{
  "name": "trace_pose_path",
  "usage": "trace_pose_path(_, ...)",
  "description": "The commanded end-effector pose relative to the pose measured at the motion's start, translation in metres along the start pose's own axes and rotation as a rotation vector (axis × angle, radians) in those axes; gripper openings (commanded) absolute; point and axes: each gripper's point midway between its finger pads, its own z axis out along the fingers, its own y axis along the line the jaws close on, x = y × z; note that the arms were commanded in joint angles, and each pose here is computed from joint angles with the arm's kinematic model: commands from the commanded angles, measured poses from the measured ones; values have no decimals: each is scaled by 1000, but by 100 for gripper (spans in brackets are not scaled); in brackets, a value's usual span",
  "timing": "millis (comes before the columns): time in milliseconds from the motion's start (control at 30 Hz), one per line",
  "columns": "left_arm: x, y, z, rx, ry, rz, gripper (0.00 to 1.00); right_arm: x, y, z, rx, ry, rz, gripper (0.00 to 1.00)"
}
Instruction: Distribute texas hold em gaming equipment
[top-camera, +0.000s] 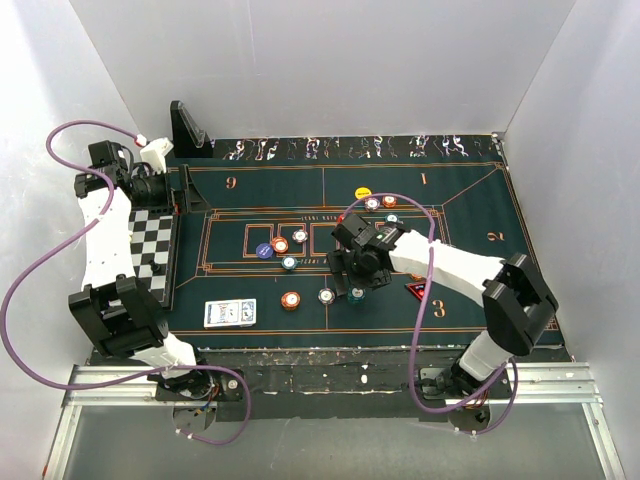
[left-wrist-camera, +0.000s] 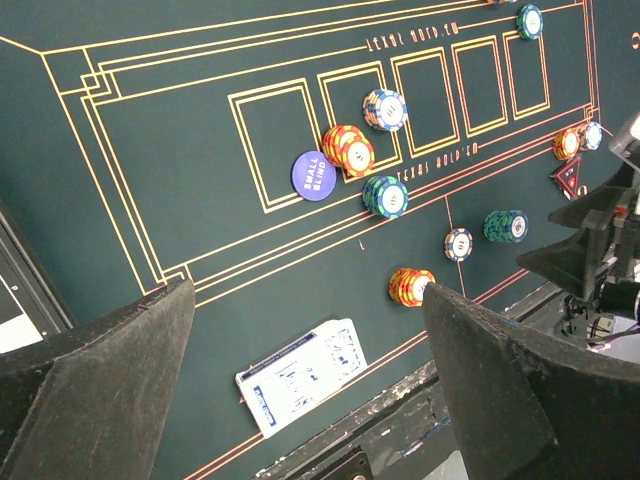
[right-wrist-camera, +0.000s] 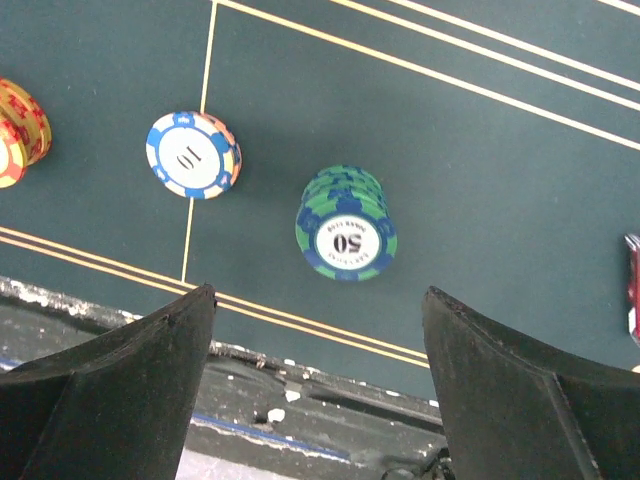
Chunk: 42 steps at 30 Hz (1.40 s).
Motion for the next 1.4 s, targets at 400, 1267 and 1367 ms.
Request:
trace_pose_path(400,-4,-16,-15,14,-39,41,98,1,-2,49,88,25,-1,90)
trace_pose_path(1267,-6,-17,-16,16,-43,40,98,7,-8,52,112,30,34,56)
trace_pose_path(1367,-5,-16,-15,18,-41,37,98,7,-7,50,107,26,36,53)
